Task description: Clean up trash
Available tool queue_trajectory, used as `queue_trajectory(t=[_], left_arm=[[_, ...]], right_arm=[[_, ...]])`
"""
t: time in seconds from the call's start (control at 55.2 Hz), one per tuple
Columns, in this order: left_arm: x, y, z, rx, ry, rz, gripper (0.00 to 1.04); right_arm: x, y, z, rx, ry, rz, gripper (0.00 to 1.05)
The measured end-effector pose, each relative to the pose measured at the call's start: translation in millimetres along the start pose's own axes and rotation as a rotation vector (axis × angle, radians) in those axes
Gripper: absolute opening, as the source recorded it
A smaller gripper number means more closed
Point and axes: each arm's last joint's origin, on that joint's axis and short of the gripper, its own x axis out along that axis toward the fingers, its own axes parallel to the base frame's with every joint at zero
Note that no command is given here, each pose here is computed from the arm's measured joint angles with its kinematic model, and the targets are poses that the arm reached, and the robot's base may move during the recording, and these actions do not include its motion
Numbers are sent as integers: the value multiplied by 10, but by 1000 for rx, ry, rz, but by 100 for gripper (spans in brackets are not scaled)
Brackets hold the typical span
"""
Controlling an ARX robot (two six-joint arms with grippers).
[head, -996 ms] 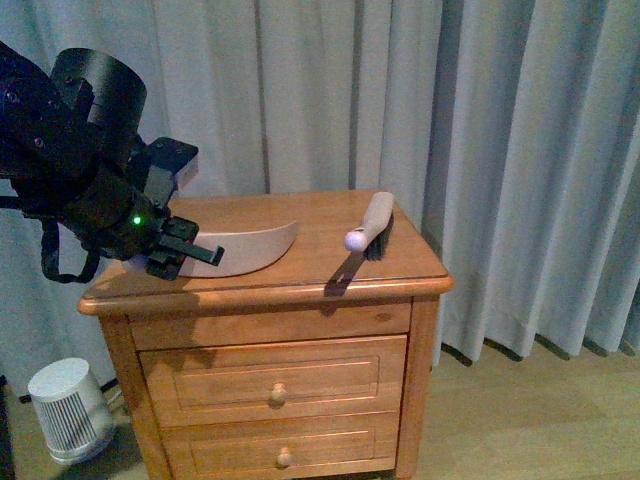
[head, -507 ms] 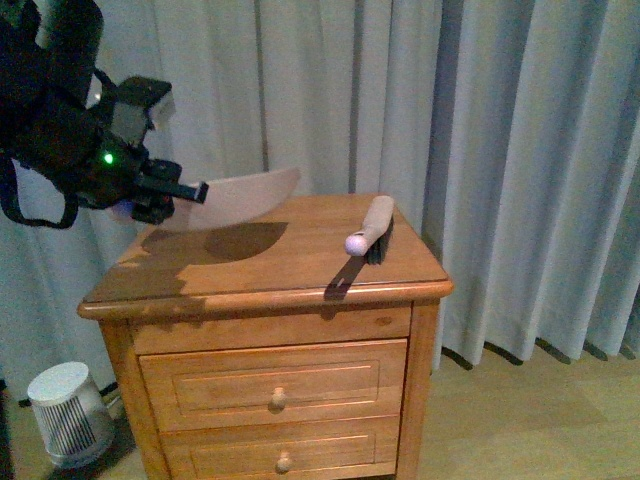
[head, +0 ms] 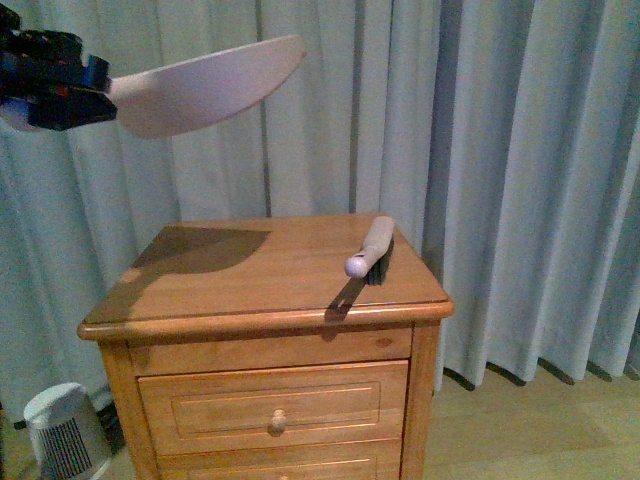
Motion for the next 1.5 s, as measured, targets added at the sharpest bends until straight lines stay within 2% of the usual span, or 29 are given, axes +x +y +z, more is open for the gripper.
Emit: queue_trajectory(t=[0.344, 0.797, 0.959, 1.267, 1.502], left_arm=[[-913, 38, -62, 20, -141, -55, 29], [-1613, -86, -329, 23, -189, -119, 29], [-1805, -97, -419, 16, -195, -117, 29], [-2000, -133, -755, -16, -139, -116, 29], [-1997, -134, -770, -12, -137, -116, 29]], right_arm=[[0, 0, 0, 0, 0, 0, 97], [0, 0, 0, 0, 0, 0, 97], [0, 0, 0, 0, 0, 0, 97], [0, 0, 0, 0, 0, 0, 97], [0, 0, 0, 0, 0, 0, 97]])
